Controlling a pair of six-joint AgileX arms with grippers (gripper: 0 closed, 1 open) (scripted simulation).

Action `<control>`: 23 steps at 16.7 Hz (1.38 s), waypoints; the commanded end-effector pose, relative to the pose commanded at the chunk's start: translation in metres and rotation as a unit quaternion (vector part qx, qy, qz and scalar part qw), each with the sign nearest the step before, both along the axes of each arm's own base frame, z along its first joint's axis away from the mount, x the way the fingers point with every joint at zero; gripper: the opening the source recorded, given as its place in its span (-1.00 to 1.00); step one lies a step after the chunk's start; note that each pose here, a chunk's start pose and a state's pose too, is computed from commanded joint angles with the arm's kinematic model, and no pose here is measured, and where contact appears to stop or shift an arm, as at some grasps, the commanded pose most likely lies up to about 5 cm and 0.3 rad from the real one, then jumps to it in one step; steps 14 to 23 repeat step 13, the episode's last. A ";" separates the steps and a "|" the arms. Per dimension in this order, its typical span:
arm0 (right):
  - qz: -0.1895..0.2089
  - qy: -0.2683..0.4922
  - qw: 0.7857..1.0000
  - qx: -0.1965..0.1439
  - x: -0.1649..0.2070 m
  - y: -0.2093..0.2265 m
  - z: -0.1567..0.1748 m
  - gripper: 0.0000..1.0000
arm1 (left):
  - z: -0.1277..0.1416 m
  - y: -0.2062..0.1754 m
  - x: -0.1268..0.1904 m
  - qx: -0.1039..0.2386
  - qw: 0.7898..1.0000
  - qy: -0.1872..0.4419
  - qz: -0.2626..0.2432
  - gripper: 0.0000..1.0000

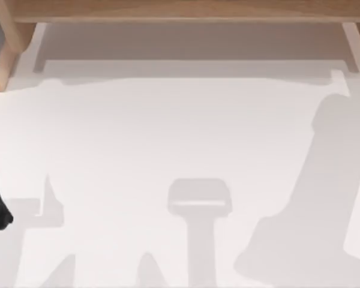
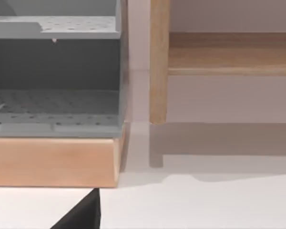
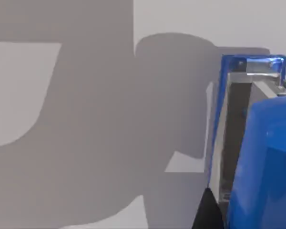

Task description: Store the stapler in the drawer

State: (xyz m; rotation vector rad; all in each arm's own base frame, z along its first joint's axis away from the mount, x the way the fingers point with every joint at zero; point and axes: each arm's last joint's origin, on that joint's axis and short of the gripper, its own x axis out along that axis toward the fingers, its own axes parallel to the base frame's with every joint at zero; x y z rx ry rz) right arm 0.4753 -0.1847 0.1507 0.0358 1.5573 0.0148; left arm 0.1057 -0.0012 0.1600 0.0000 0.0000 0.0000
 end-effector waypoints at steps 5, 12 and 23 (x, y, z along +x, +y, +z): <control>0.000 0.000 1.000 0.000 0.000 0.000 0.000 0.66 | 0.000 0.000 0.000 0.000 1.000 0.000 0.000 1.00; 0.000 0.000 1.000 0.000 0.000 0.000 0.000 1.00 | 0.000 0.000 0.000 0.000 1.000 0.000 0.000 1.00; 0.000 0.000 1.000 0.000 0.000 0.000 0.000 1.00 | 0.000 0.000 0.000 0.000 1.000 0.000 0.000 1.00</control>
